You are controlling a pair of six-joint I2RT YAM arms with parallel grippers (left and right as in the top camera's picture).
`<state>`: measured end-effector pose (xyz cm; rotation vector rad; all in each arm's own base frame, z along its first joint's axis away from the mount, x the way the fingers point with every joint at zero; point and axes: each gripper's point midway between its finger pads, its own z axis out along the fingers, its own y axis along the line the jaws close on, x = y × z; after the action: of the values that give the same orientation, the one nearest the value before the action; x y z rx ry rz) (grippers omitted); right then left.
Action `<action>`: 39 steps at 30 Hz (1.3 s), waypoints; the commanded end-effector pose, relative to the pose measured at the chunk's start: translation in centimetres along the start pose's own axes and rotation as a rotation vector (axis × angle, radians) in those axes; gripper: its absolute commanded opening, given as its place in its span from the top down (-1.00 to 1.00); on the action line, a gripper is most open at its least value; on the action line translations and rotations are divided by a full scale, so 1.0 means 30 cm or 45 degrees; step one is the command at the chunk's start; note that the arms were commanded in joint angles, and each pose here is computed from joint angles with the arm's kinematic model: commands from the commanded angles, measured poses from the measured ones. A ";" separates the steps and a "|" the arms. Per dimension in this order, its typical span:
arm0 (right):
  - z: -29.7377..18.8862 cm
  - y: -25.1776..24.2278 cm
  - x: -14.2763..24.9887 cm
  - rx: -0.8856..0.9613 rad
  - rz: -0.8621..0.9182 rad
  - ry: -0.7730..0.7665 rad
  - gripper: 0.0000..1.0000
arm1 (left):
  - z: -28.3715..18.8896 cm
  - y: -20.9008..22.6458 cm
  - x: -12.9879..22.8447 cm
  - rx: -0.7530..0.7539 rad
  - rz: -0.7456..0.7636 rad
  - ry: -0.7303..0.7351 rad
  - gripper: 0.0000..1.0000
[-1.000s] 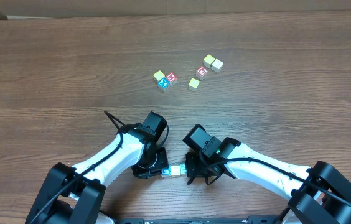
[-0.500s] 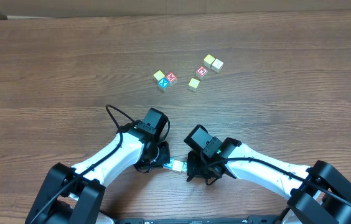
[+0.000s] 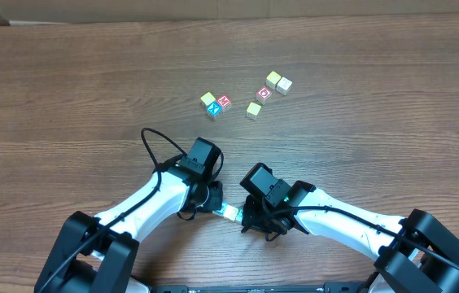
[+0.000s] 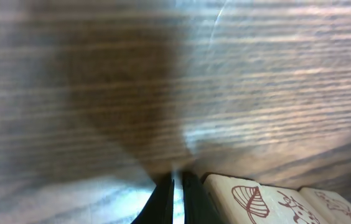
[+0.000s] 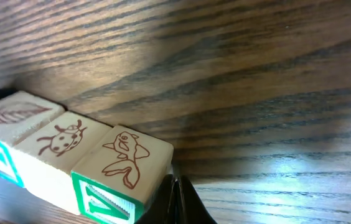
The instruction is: Flip 5 blocks
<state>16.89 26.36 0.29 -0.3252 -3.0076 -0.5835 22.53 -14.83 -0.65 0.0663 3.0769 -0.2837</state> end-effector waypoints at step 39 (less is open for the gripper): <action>-0.013 0.094 -0.025 -0.117 0.099 -0.042 0.92 | 0.118 0.041 0.121 -0.051 -0.024 0.231 0.92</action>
<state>17.09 26.58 0.28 -0.5267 -2.9604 -0.5880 24.14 -15.26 -0.86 0.1364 3.0551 -0.2777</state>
